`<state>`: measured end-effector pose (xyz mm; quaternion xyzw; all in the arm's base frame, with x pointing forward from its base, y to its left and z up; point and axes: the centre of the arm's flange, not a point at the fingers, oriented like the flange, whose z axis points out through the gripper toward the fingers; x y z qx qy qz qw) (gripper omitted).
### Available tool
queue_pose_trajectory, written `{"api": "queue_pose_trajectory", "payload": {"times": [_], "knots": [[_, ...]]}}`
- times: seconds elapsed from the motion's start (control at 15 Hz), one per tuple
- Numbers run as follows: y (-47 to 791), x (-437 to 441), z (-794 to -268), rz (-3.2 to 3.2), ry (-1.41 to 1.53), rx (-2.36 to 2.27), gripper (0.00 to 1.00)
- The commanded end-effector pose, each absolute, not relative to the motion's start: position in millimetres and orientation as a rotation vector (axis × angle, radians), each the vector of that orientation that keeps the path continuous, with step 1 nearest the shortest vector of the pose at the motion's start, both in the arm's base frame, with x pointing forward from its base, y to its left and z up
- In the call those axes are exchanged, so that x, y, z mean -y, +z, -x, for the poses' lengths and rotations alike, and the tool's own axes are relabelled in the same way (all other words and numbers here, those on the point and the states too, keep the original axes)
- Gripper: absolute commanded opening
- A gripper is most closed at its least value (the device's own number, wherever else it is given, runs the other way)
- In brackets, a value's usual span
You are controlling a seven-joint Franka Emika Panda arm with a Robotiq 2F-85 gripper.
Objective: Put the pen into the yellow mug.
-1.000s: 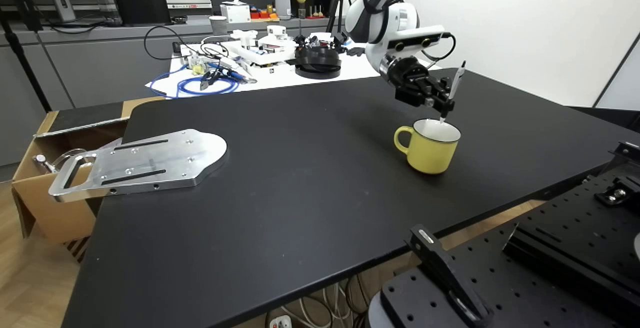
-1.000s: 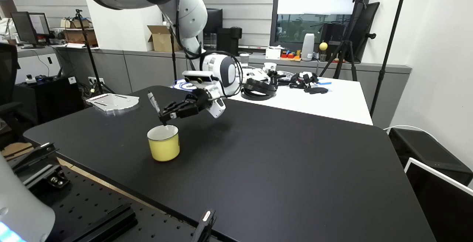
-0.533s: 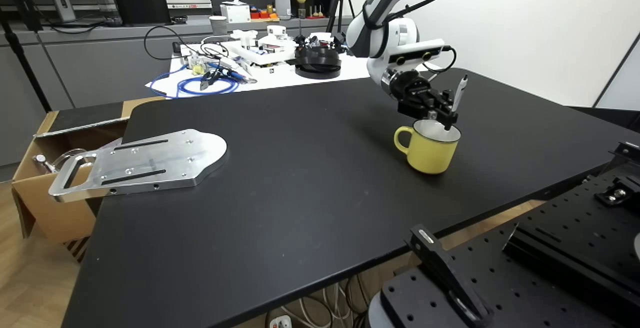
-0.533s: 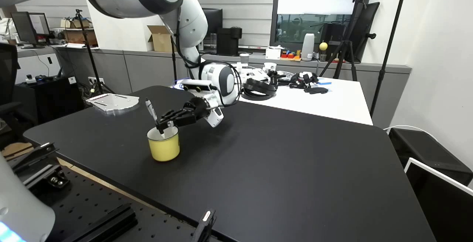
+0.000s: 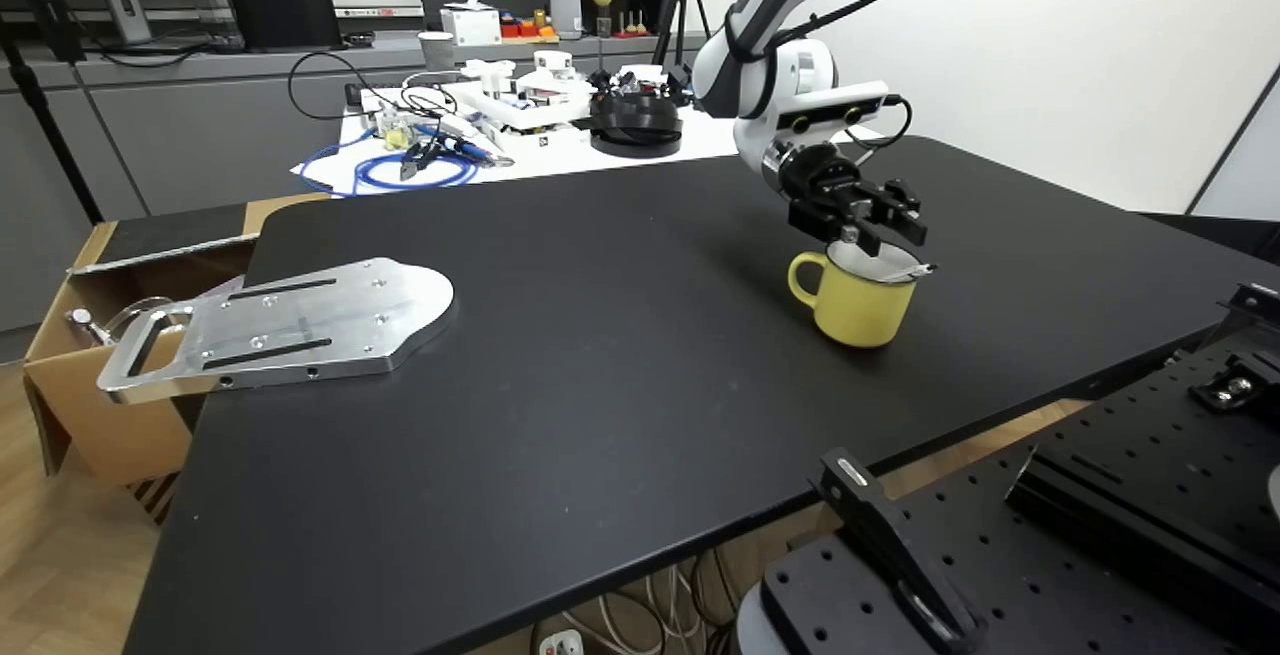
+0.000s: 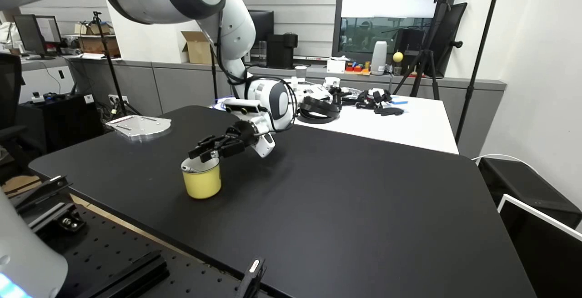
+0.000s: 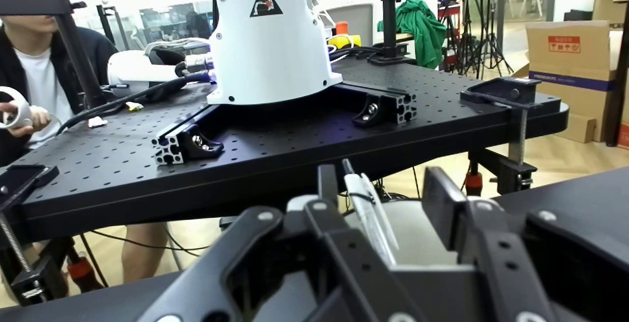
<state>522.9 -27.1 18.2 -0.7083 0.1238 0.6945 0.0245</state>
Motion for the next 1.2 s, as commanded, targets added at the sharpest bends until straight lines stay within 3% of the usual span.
{"api": "queue_pose_trajectory", "payload": {"times": [0.0,0.2,1.13], "knots": [[28,27,-535,2.197,2.126,-0.382,0.81],[39,27,-539,2.210,2.100,-0.367,1.00],[73,29,-556,2.282,1.984,-0.289,1.00]]}}
